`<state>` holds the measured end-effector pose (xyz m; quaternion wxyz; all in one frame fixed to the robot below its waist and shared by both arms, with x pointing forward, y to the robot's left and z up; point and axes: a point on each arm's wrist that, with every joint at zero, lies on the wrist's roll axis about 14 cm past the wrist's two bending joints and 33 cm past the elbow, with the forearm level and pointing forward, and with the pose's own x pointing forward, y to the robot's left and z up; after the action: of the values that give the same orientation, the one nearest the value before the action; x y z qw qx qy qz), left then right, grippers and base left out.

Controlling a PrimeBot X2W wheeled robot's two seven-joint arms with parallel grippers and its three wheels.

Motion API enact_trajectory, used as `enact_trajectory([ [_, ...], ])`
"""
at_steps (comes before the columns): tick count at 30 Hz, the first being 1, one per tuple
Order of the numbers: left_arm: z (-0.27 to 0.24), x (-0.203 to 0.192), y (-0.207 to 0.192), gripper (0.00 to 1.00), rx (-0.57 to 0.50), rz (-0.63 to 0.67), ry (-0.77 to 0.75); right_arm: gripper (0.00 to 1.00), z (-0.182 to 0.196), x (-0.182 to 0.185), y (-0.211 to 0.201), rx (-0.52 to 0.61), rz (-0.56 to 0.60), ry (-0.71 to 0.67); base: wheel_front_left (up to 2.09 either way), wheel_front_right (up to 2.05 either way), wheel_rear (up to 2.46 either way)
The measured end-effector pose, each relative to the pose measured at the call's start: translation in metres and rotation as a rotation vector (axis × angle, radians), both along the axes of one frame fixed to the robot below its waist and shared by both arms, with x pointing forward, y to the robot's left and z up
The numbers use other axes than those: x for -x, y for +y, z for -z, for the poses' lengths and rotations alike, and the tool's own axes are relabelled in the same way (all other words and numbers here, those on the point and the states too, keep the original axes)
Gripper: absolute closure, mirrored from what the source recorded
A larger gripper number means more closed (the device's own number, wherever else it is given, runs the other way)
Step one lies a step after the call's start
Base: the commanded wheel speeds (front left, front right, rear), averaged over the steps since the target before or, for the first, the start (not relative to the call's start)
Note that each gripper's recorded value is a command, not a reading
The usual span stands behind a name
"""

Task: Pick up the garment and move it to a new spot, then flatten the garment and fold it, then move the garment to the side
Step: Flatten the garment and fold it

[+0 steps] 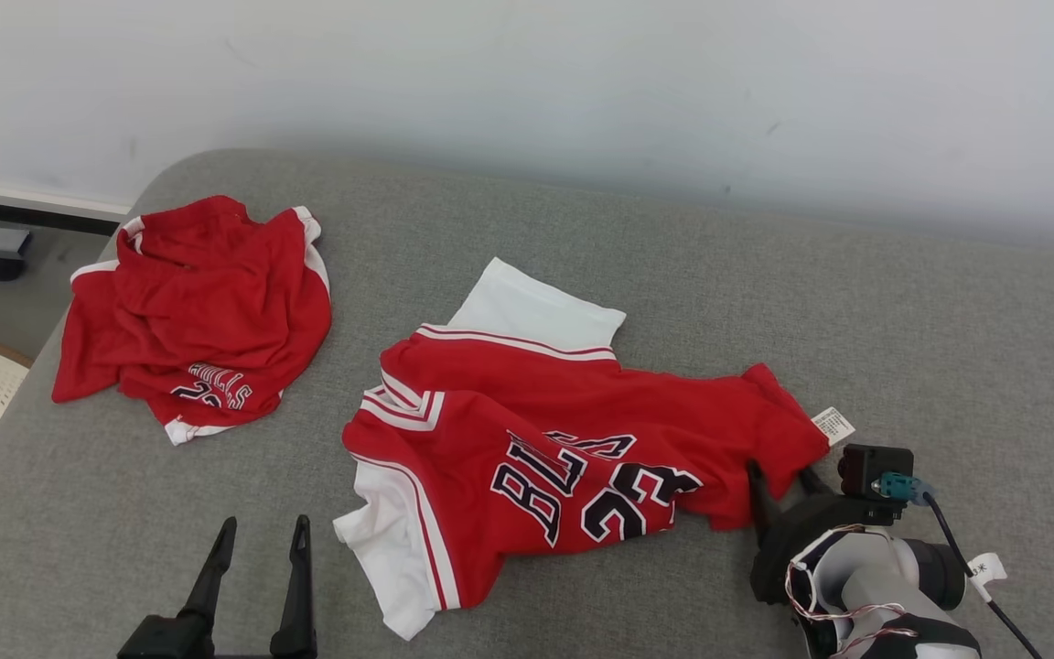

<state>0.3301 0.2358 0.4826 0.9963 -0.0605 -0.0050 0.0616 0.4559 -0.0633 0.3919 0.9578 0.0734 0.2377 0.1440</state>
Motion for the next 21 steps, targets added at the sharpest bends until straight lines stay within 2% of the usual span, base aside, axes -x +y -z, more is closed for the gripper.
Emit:
enact_trajectory([
  [4, 0.003, 0.002, -0.001, 0.00, -0.003, 0.004, 0.009, 1.00, -0.004, 0.002, 0.003, -0.016, 0.001, -0.008, 0.00, 0.00, 0.00],
  [10, 0.003, 0.001, -0.003, 0.00, -0.005, 0.014, 0.007, 1.00, -0.039, -0.011, -0.005, -0.048, 0.029, -0.136, 0.00, 0.00, 0.00],
  [14, 0.004, -0.001, -0.011, 0.00, -0.002, 0.038, 0.009, 1.00, -0.076, -0.022, -0.031, -0.045, 0.067, -0.285, 0.00, 0.00, 0.00],
  [21, 0.004, -0.008, -0.026, 0.00, 0.003, 0.090, 0.004, 1.00, -0.077, 0.007, -0.083, -0.007, 0.162, -0.348, 0.00, 0.00, 0.00],
])
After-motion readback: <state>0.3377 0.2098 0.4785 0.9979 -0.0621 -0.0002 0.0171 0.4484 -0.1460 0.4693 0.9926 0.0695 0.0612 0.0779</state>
